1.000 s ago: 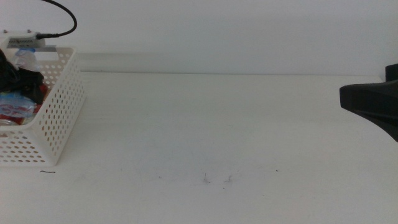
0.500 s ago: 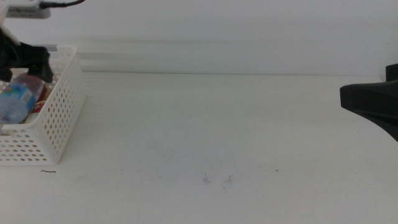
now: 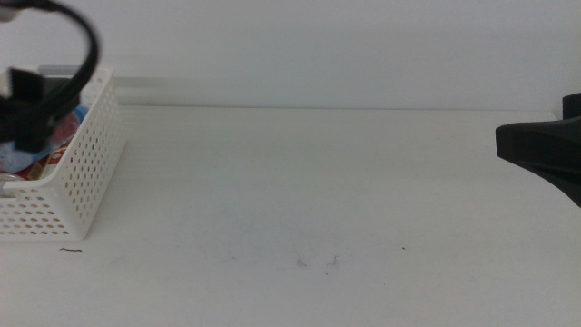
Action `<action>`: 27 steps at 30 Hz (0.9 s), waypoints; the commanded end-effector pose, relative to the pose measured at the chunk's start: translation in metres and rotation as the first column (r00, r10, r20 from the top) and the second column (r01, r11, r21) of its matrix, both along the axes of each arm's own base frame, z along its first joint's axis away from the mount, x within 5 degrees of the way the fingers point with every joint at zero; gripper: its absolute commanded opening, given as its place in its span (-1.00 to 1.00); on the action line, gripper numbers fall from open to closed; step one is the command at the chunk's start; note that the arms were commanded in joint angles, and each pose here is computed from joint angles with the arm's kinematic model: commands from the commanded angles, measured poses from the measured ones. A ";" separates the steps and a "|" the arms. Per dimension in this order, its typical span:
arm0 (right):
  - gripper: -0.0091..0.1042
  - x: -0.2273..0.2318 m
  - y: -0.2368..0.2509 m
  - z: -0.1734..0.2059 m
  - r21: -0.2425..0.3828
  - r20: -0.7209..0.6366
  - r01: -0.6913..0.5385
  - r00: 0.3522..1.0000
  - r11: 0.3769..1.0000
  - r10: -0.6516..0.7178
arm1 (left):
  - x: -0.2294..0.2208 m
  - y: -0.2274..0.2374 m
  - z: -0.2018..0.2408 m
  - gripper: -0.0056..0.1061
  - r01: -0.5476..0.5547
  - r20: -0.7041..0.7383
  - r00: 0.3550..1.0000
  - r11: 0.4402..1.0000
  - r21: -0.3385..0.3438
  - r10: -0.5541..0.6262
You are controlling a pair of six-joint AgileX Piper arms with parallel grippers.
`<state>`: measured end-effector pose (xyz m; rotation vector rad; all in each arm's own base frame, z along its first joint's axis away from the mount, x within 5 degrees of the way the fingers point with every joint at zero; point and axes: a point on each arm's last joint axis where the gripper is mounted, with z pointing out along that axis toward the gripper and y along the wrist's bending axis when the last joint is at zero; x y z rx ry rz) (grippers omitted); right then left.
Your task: Use arms to grab the bottles and put them into the dustbin to the left of the table.
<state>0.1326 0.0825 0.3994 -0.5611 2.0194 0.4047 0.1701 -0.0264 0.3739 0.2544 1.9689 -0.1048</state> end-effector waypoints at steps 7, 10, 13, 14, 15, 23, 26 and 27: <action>0.69 0.000 -0.002 0.003 0.002 0.017 0.006 1.000 1.000 -0.006 | -0.041 0.001 0.002 0.78 0.026 0.014 1.000 0.999 -0.031 -0.026; 0.69 0.000 -0.002 0.003 0.002 0.017 0.006 1.000 1.000 -0.006 | -0.045 0.001 0.005 0.78 0.027 0.036 0.999 0.999 -0.035 -0.025; 0.69 0.000 -0.002 0.003 0.002 0.017 0.006 1.000 1.000 -0.006 | -0.045 0.001 0.006 0.78 0.025 0.045 0.999 0.999 -0.037 -0.024; 0.69 0.000 -0.002 0.003 0.002 0.017 0.006 1.000 1.000 -0.006 | -0.045 0.001 0.006 0.78 0.025 0.045 0.999 0.999 -0.037 -0.024; 0.69 0.000 -0.002 0.003 0.002 0.017 0.006 1.000 1.000 -0.006 | -0.045 0.001 0.006 0.78 0.025 0.045 0.999 0.999 -0.037 -0.024; 0.69 -0.002 -0.010 -0.025 0.049 0.252 0.047 0.966 0.998 -0.058 | -0.046 0.002 0.002 0.78 0.022 0.042 0.999 0.999 -0.032 -0.021; 0.69 -0.014 -0.023 -0.056 0.040 0.236 0.092 0.967 0.995 -0.099 | -0.054 0.006 -0.010 0.78 -0.010 0.159 0.987 1.000 -0.013 0.012; 0.69 -0.020 -0.031 -0.067 0.028 0.233 0.124 0.964 0.992 -0.127 | -0.057 0.008 -0.021 0.78 -0.021 0.178 0.984 1.000 0.001 0.020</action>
